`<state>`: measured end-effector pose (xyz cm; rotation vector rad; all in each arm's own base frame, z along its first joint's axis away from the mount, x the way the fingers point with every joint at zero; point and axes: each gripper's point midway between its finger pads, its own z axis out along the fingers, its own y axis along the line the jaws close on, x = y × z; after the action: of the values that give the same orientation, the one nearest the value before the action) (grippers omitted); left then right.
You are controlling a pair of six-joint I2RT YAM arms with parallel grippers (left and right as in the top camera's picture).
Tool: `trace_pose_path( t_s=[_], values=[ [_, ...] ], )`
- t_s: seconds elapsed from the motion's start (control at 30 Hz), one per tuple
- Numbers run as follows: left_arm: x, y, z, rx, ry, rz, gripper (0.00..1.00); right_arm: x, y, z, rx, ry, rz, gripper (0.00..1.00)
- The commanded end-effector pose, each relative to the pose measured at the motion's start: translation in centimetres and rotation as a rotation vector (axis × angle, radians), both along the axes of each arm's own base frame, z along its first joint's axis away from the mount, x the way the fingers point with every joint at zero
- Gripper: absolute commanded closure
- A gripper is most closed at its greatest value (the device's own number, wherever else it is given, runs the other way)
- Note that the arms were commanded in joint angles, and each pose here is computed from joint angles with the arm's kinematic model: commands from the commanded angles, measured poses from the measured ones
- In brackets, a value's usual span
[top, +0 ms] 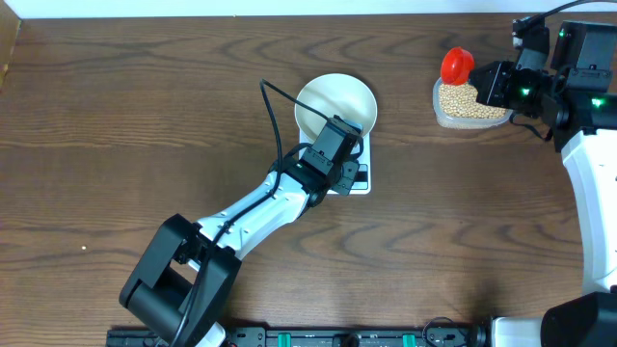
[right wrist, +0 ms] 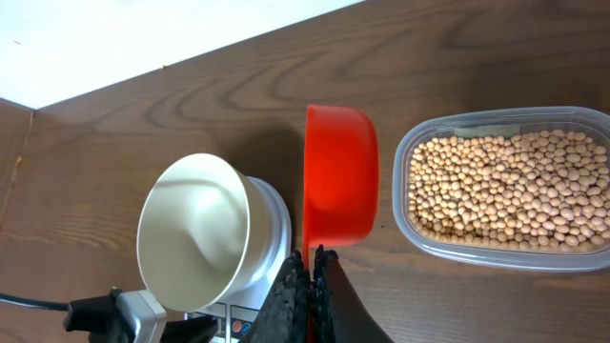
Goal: Scoop item into bowl and weigh 50g on scale
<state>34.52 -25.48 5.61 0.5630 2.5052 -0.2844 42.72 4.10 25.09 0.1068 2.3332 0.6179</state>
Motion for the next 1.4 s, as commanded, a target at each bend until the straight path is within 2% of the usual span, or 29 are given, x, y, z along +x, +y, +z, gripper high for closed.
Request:
trace_pose_path(
  t_s=[0.0,0.2,1.37],
  values=[
    [0.0,0.3,-0.9,0.023,0.013,-0.002,0.93,0.2,-0.2,0.8,-0.012,-0.025,0.004,0.99],
    [-0.2,0.5,-2.2,0.042,0.04,-0.002,0.93,0.2,-0.2,0.8,-0.012,-0.024,0.004,0.99],
    [-0.9,1.0,-2.1,0.058,0.06,-0.001,0.93,0.5,-0.3,1.0,-0.014,-0.039,0.003,0.99]
  ],
)
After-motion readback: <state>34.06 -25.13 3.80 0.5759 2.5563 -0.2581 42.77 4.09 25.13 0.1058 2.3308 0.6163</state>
